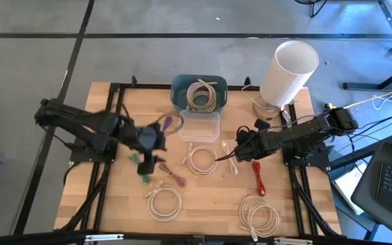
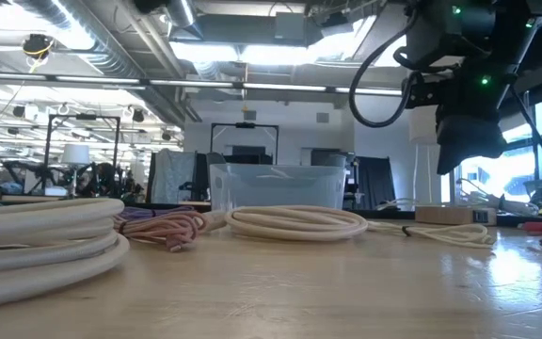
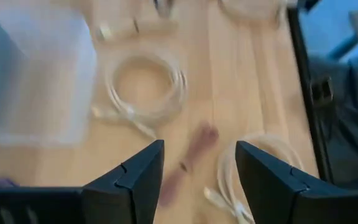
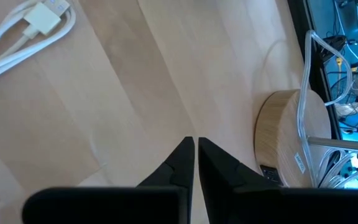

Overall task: Pick & Place USB Port
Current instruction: Put the brown HDMI cable into the blue bin

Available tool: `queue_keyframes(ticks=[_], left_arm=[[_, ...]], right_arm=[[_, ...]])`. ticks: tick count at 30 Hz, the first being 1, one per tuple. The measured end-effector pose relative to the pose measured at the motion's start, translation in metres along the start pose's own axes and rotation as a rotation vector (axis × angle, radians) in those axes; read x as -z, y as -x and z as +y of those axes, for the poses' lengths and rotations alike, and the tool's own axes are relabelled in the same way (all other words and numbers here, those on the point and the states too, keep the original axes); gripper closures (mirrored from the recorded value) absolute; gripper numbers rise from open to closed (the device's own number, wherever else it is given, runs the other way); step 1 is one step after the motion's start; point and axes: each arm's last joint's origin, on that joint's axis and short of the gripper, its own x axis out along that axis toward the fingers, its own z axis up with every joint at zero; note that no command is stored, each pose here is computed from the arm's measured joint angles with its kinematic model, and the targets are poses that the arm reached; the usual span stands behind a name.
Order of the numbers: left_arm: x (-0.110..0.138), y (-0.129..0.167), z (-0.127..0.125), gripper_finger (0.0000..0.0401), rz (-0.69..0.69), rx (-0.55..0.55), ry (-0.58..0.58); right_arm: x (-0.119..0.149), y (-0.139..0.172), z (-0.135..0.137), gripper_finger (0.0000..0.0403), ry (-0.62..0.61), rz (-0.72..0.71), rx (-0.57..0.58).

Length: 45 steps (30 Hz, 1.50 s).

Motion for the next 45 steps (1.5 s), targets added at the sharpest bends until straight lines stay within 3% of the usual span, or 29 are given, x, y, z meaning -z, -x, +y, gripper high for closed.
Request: queue_keyframes(ticks=[4, 10, 14, 21, 26, 29, 32, 36, 45], left_arm=[[0.028, -0.033, -0.009, 0.0208, 0.050, -0.009, 0.055], [0.052, -0.075, -0.015, 0.0210, -0.016, 0.016, 0.033], [0.063, -0.095, -0.013, 0.0208, 0.008, -0.009, 0.046], [0.068, -0.117, -0.013, 0.0211, 0.043, -0.060, 0.029], [0.063, -0.121, -0.012, 0.0211, 0.000, -0.071, 0.021], [0.060, -0.119, -0.011, 0.0212, -0.045, -0.105, 0.017], [0.056, -0.118, -0.010, 0.0212, -0.098, -0.156, -0.013], [0.052, -0.114, -0.008, 0.0213, -0.135, -0.187, -0.053], [0.038, -0.088, -0.007, 0.0214, -0.231, -0.153, -0.039]], right_arm=[[0.000, 0.000, 0.000, 0.0377, 0.000, 0.000, -0.002], [-0.003, 0.000, 0.002, 0.0377, -0.020, -0.018, -0.019], [-0.006, 0.000, 0.006, 0.0377, -0.032, -0.020, -0.092], [-0.019, 0.006, 0.025, 0.0377, -0.011, -0.024, -0.485], [-0.037, 0.027, 0.046, 0.0377, 0.098, -0.226, -0.894], [-0.045, 0.042, 0.054, 0.0377, 0.182, -0.393, -1.028], [-0.048, 0.050, 0.059, 0.0377, 0.249, -0.515, -1.044], [-0.049, 0.047, 0.069, 0.0357, 0.289, -0.573, -0.976], [-0.068, 0.023, 0.109, 0.0225, 0.317, -0.599, -0.891]])
